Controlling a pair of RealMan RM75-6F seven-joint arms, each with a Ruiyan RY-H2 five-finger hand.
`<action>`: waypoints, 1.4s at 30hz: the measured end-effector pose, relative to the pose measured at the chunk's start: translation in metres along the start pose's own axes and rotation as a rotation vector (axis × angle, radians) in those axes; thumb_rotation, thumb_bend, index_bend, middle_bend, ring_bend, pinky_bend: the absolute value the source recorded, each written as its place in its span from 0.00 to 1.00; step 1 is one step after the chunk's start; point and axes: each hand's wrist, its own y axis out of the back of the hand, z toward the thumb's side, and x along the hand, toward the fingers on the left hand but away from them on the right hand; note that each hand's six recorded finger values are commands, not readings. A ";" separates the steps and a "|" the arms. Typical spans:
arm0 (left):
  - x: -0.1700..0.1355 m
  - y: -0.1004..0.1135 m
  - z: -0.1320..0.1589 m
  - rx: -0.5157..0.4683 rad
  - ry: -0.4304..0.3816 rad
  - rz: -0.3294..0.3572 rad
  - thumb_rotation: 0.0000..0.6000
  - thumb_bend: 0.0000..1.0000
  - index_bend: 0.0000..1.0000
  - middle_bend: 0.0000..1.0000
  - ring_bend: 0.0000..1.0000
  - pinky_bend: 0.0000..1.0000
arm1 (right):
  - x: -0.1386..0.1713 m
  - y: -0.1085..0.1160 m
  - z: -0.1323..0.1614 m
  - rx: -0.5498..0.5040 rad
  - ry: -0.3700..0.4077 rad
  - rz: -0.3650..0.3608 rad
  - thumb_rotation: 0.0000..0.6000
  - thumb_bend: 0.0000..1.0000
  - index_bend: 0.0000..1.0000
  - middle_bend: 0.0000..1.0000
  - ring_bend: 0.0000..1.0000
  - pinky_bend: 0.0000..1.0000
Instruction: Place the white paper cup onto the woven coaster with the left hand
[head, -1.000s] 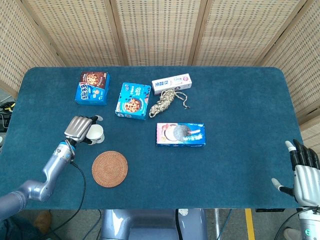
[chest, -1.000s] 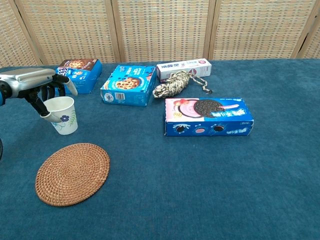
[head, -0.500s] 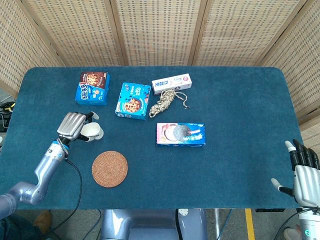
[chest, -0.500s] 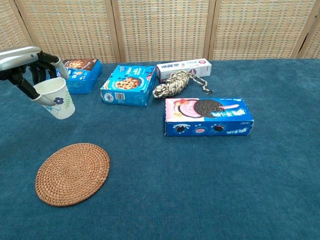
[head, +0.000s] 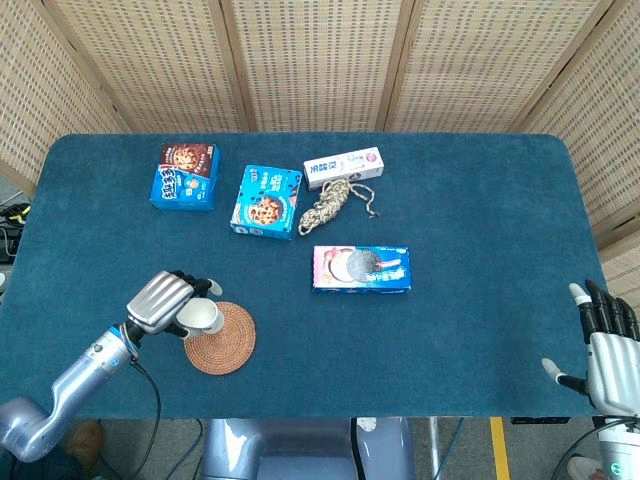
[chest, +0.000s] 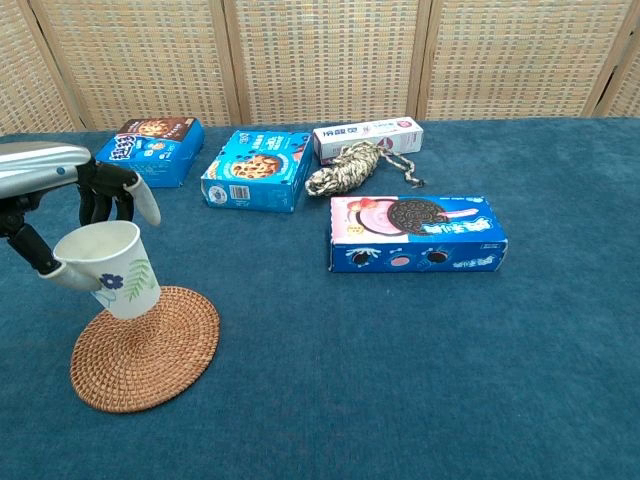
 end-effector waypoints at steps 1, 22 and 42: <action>0.000 -0.002 0.003 0.008 -0.008 -0.007 1.00 0.00 0.34 0.50 0.50 0.47 | 0.000 0.000 0.000 0.000 0.000 0.000 1.00 0.00 0.06 0.00 0.00 0.00; 0.011 -0.031 0.024 0.080 -0.049 -0.077 1.00 0.00 0.32 0.48 0.47 0.46 | 0.000 0.000 0.000 -0.003 0.004 0.003 1.00 0.00 0.06 0.00 0.00 0.00; 0.005 -0.032 0.022 0.149 -0.057 -0.095 1.00 0.00 0.00 0.01 0.07 0.23 | 0.001 0.002 -0.001 -0.010 0.000 -0.002 1.00 0.00 0.06 0.00 0.00 0.00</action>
